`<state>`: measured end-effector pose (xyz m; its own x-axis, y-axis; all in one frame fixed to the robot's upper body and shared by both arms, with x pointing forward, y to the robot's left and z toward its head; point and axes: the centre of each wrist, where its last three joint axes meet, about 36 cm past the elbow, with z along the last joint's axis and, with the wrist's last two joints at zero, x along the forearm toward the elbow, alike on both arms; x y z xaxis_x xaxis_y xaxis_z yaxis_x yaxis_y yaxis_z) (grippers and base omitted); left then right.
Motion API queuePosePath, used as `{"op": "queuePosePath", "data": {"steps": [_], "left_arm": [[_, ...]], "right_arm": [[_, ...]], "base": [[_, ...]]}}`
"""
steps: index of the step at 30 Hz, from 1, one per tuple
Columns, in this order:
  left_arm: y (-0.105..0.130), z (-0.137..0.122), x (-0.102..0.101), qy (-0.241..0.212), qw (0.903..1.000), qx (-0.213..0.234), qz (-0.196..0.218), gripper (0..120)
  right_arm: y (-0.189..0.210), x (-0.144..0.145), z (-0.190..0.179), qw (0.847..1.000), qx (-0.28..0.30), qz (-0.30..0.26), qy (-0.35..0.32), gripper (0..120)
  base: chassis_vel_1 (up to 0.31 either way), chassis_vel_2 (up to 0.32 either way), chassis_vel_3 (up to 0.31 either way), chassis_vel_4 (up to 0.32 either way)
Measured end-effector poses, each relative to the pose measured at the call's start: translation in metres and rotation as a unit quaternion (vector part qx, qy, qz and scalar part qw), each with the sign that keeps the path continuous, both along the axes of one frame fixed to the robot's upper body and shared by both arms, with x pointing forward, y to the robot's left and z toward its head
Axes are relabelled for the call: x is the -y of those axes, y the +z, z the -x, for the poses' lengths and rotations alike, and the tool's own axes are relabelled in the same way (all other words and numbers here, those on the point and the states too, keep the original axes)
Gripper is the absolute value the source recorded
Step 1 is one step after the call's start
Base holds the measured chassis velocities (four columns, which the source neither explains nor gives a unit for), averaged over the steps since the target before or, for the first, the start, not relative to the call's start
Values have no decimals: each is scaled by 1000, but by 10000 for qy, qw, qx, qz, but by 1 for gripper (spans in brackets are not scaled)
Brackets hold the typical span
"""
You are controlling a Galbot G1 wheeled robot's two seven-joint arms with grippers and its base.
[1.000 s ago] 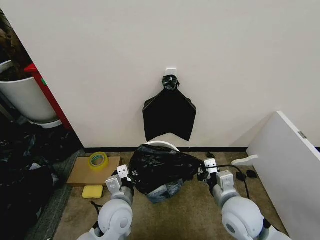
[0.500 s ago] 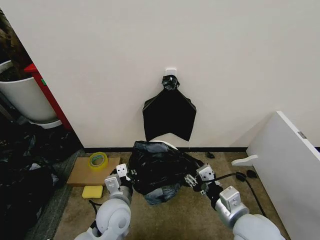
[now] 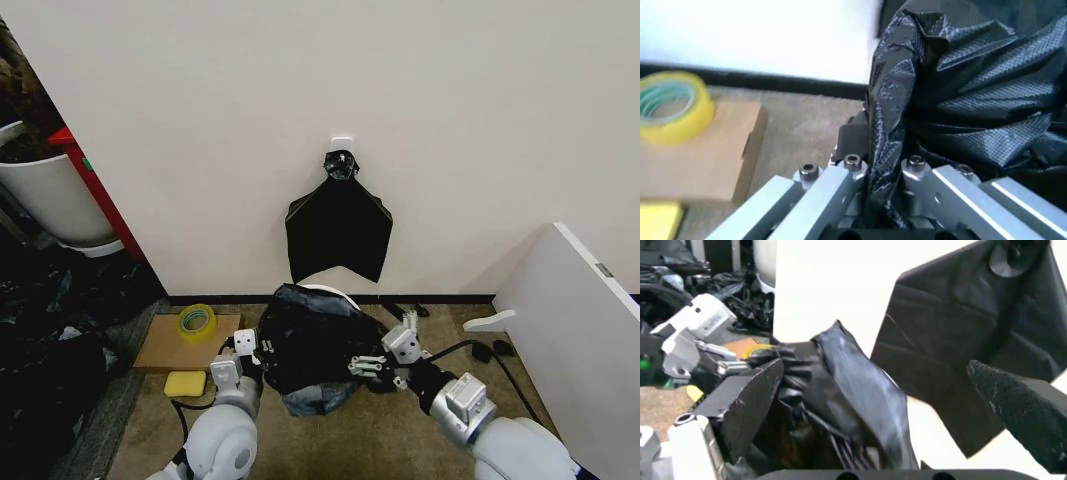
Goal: Place the garbage bag over the trash bin.
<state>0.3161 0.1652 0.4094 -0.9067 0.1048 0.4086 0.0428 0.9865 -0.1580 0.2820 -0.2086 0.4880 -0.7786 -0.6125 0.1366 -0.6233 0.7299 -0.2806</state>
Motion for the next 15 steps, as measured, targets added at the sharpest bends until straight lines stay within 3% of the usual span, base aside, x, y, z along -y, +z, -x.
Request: {"op": "queuePosePath", "data": {"steps": [2, 5, 12, 15], "left_arm": [[-4, 2, -1, -236, 9995, 150, -158, 1], [-9, 6, -1, -590, 9969, 365, -378, 1], [-11, 8, -2, -789, 9940, 519, -550, 1], [-12, 10, 1, -849, 9931, 550, -591, 1]], "right_arm": [[-3, 1, -5, 9999, 21, 71, 88, 98], [-10, 4, -10, 9995, -41, 244, 170, 85], [-22, 6, -17, 9991, -140, 370, 179, 67], [-29, 9, -25, 9988, -175, 422, 197, 50]], "base": [[0, 0, 0, 0], [0, 0, 0, 0], [0, 0, 0, 0], [0, 0, 0, 0]]}}
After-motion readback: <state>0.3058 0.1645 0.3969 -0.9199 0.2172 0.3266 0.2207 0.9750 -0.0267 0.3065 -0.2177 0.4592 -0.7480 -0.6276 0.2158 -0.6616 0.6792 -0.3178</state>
